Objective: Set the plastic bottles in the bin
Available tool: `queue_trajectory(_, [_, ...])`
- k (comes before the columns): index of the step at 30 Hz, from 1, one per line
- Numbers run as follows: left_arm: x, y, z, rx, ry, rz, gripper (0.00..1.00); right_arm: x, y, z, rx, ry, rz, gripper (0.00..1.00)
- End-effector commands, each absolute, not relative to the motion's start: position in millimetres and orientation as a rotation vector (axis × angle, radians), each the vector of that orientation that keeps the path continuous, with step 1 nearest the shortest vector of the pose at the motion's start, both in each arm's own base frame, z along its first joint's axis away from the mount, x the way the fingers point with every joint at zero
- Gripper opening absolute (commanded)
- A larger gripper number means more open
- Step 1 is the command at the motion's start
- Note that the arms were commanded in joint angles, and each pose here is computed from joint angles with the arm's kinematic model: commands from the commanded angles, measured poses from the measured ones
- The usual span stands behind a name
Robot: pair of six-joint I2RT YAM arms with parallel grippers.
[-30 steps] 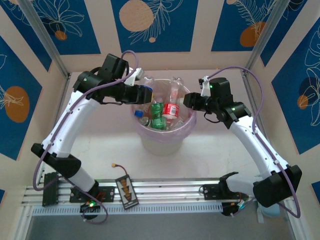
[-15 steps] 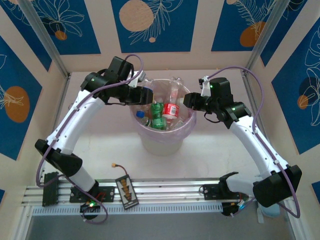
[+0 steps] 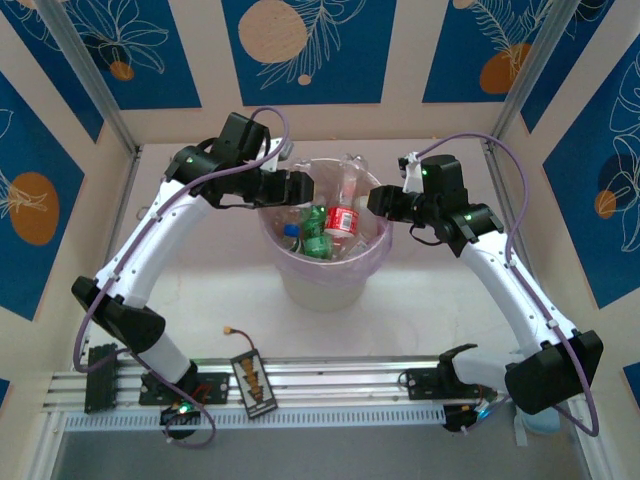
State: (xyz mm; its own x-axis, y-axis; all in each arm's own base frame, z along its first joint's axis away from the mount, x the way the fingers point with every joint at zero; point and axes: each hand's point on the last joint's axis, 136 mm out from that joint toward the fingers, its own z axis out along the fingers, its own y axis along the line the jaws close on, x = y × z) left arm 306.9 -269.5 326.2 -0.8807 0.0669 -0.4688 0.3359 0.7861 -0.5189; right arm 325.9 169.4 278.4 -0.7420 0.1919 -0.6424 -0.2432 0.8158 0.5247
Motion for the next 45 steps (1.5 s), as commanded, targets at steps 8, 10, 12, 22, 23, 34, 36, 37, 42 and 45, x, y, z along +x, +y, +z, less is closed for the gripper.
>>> queue_trajectory(8, [307, -263, 349, 0.298, 2.470, -0.824, 0.80, 317, 166, 275, -0.059, 2.290, 0.786, 0.43])
queue_trajectory(10, [310, -258, 363, 0.292, 2.422, -0.798, 0.80, 317, 166, 276, -0.060, 2.288, 0.790, 0.43])
queue_trajectory(12, [315, -252, 377, 0.278, 2.366, -0.763, 0.79, 317, 166, 276, -0.060, 2.287, 0.794, 0.43])
queue_trajectory(22, [325, -260, 374, 0.267, 2.313, -0.766, 0.60, 317, 166, 278, -0.057, 2.283, 0.795, 0.43])
queue_trajectory(23, [324, -264, 368, 0.274, 2.326, -0.779, 0.58, 317, 166, 278, -0.056, 2.284, 0.796, 0.43])
queue_trajectory(34, [323, -275, 325, 0.279, 2.416, -0.786, 0.49, 318, 173, 277, -0.057, 2.286, 0.818, 0.43])
queue_trajectory(36, [324, -274, 324, 0.279, 2.417, -0.783, 0.49, 318, 175, 278, -0.059, 2.286, 0.818, 0.43])
queue_trajectory(37, [323, -275, 327, 0.285, 2.411, -0.793, 0.49, 318, 175, 280, -0.061, 2.283, 0.818, 0.43])
queue_trajectory(42, [323, -265, 368, 0.284, 2.293, -0.781, 0.54, 319, 175, 295, -0.078, 2.249, 0.812, 0.43])
queue_trajectory(45, [324, -250, 392, 0.273, 2.208, -0.730, 0.65, 320, 174, 307, -0.091, 2.225, 0.801, 0.46])
